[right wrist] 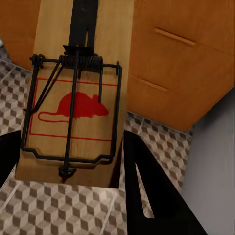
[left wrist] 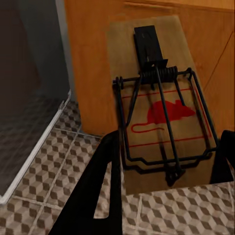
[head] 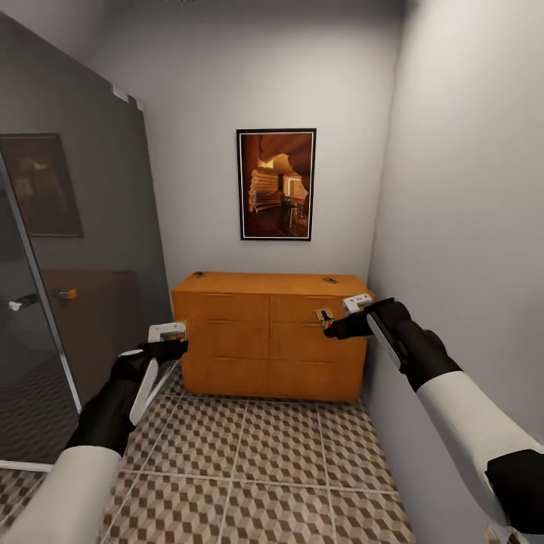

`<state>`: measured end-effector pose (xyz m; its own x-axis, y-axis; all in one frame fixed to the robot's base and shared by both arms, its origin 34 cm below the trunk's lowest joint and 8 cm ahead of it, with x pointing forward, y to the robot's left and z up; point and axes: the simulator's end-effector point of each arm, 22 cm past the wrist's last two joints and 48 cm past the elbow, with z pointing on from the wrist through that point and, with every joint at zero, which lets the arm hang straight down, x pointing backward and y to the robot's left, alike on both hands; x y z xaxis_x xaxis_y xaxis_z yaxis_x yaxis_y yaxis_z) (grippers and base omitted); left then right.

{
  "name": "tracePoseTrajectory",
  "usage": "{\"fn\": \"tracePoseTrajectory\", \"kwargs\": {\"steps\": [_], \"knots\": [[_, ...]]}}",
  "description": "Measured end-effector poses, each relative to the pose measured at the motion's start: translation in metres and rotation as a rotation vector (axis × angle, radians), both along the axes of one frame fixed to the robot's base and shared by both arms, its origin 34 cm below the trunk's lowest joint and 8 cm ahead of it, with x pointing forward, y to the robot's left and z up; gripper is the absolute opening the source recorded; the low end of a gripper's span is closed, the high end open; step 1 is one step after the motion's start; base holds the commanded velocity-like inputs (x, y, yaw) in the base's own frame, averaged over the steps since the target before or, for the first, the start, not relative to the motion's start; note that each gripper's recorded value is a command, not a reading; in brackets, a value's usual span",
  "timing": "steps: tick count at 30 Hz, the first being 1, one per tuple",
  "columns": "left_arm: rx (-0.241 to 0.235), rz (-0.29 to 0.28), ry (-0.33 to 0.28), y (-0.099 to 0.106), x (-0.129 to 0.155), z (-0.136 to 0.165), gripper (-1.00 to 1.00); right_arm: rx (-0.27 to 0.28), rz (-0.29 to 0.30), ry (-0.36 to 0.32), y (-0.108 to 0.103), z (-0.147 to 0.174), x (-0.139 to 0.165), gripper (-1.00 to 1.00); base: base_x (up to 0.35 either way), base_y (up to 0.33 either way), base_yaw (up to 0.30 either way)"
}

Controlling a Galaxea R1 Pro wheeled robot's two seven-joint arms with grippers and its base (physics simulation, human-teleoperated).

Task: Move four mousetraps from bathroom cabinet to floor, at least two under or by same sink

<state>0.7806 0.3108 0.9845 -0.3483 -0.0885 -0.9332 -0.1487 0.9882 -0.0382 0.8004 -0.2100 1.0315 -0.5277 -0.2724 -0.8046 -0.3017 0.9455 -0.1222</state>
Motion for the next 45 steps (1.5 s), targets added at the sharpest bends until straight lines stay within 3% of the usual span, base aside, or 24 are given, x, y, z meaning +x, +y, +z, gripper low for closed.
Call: {"fn": "tracePoseTrajectory", "kwargs": {"steps": [5, 13, 17, 24, 25, 27, 32, 38, 45], "knots": [[0.002, 0.009, 0.075, 0.007, -0.001, -0.044, -1.00, 0.009, 0.014, 0.044, 0.012, -0.028, -0.008, -1.00, 0.000, 0.000, 0.276], [-0.008, 0.015, 0.097, 0.008, -0.001, -0.089, -1.00, 0.028, 0.054, 0.108, 0.049, -0.079, -0.029, -1.00, 0.000, 0.000, 0.270], [-0.013, 0.019, 0.154, 0.007, -0.008, -0.126, -1.00, 0.036, 0.064, 0.160, 0.058, -0.114, -0.045, -1.00, 0.000, 0.000, 0.110], [-0.024, 0.025, 0.243, 0.004, -0.027, -0.185, -1.00, 0.031, 0.033, 0.338, 0.042, -0.242, -0.091, -1.00, 0.000, 0.000, 0.019], [-0.026, 0.026, 0.260, 0.004, -0.032, -0.198, -1.00, 0.028, 0.027, 0.360, 0.037, -0.263, -0.099, -1.00, 0.000, 0.000, 0.002], [-0.029, 0.030, 0.317, 0.002, -0.055, -0.244, -1.00, 0.043, 0.042, 0.392, 0.049, -0.314, -0.120, -1.00, 0.000, 0.000, 0.001], [-0.030, 0.040, 0.372, 0.004, -0.082, -0.286, -1.00, 0.053, 0.057, 0.409, 0.066, -0.342, -0.138, -1.00, 0.000, 0.000, 0.000], [-0.038, 0.055, 0.417, 0.007, -0.109, -0.318, -1.00, 0.049, 0.049, 0.436, 0.068, -0.357, -0.150, -1.00, 0.000, 0.000, 0.000], [-0.081, 0.089, 0.394, 0.010, -0.113, -0.321, -1.00, 0.046, 0.041, 0.458, 0.064, -0.365, -0.157, -1.00, 0.000, 0.000, 0.000]]}}
